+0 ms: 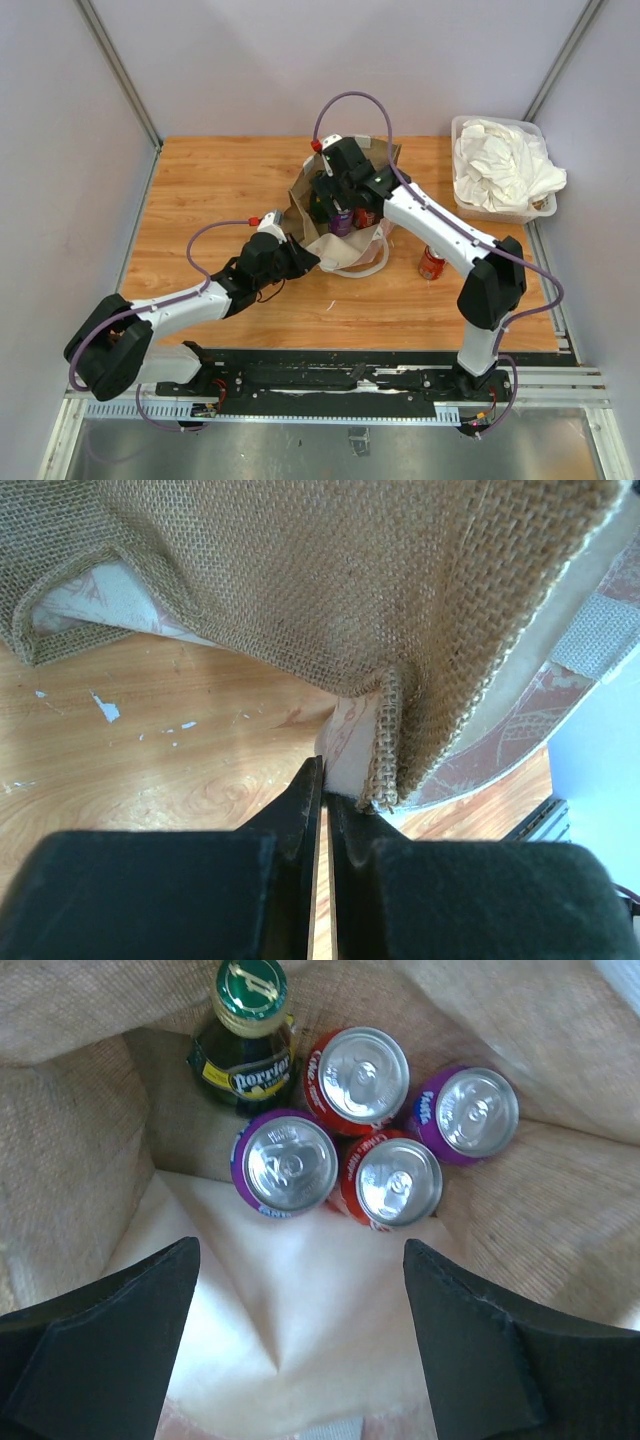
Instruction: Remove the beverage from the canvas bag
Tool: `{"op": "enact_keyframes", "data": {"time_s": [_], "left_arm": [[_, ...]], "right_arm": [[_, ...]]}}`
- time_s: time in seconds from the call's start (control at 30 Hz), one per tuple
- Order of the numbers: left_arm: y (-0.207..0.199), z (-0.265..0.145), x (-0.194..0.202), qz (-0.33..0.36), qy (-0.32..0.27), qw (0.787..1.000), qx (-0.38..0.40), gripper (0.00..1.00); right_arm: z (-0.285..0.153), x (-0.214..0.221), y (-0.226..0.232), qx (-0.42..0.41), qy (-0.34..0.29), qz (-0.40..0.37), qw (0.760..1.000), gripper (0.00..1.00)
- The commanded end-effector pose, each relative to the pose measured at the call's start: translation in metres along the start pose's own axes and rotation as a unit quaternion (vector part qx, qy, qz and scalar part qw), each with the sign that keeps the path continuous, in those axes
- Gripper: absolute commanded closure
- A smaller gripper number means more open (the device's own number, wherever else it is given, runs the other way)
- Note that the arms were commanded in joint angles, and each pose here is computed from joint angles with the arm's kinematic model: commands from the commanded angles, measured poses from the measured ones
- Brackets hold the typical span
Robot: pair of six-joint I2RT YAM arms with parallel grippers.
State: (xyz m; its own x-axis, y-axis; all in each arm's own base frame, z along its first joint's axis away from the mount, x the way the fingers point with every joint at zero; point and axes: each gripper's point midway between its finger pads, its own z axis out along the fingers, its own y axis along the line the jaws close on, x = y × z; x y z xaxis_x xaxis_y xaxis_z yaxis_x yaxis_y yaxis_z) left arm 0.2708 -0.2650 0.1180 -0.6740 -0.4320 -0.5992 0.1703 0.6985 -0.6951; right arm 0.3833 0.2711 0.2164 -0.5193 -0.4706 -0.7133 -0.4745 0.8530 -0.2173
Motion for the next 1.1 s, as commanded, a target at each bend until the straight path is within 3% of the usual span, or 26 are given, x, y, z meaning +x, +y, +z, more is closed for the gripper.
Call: {"op": "enact_keyframes", "data": {"time_s": [0.0,0.3,1.07], "left_arm": [[0.004,-0.005,0.012,0.015,0.022,1.0,-0.003,0.92],[0.007,-0.009,0.011,0.021,0.018,1.0,-0.008,0.91],[0.01,-0.007,0.013,0.017,0.022,0.999,-0.016,0.91]], "right_arm": [[0.017,-0.005,0.011,-0.015,0.008,-0.012,1.0,0.16],[0.054,0.012,0.014,-0.037,0.043,0.013,0.998,0.16],[0.101,0.04,0.018,-0.045,0.088,0.013,0.995,0.16]]}}
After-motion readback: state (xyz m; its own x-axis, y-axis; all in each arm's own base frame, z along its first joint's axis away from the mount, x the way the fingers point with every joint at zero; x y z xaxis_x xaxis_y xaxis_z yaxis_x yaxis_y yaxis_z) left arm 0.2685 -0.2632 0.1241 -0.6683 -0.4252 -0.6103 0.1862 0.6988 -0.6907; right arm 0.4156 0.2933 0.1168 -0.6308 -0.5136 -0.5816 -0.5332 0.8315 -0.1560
